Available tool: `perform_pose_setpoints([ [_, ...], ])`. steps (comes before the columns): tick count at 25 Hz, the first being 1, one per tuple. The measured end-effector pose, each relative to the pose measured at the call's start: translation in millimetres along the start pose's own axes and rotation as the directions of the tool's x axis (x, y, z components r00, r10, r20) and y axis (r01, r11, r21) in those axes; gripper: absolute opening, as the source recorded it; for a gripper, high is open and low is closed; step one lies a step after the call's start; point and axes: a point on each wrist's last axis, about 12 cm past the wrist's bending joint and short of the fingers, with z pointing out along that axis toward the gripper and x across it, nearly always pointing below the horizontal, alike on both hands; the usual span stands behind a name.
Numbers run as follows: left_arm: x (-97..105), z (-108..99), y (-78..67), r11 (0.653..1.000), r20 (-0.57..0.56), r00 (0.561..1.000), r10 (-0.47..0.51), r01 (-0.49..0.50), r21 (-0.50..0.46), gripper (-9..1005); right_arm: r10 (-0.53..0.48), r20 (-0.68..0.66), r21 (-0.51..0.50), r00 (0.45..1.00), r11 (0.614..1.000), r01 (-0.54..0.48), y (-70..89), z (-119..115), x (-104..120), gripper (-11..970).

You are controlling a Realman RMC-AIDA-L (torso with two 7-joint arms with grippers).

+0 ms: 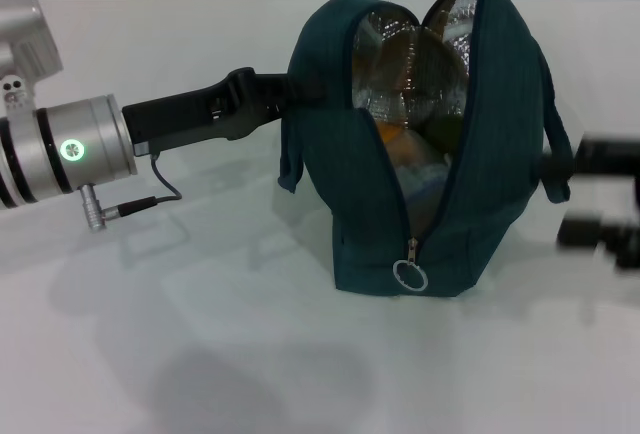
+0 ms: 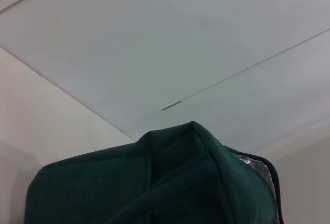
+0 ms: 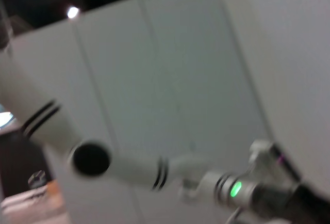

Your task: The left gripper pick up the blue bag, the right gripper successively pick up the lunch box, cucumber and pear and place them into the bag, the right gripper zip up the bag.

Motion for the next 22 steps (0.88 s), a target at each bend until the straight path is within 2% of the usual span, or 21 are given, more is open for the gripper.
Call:
perform_pose_setpoints([
  [3, -0.7, 0.3, -0.2, 1.000, 0.002, 1.000, 0.001, -0.001, 0.000, 112, 0.005, -0.085, -0.056, 0.996, 0.998, -0.010, 3.8, 9.6, 13.6, 603],
  [6, -2.5, -0.5, -0.4, 1.000, 0.014, 1.000, 0.001, -0.001, 0.002, 115, 0.025, -0.171, -0.071, 0.985, 0.997, -0.038, 1.3, 20.4, 24.8, 603],
  [16, -3.8, -1.8, -0.3, 1.000, 0.026, 1.000, 0.001, -0.001, 0.002, 126, 0.073, -0.348, 0.032, 0.935, 0.997, -0.066, -21.7, 54.6, 51.9, 602],
  [22, -3.3, -1.7, 0.0, 1.000, 0.028, 1.000, -0.001, 0.000, 0.001, 133, 0.074, -0.368, 0.064, 0.927, 0.996, -0.055, -29.0, 62.4, 54.7, 601],
])
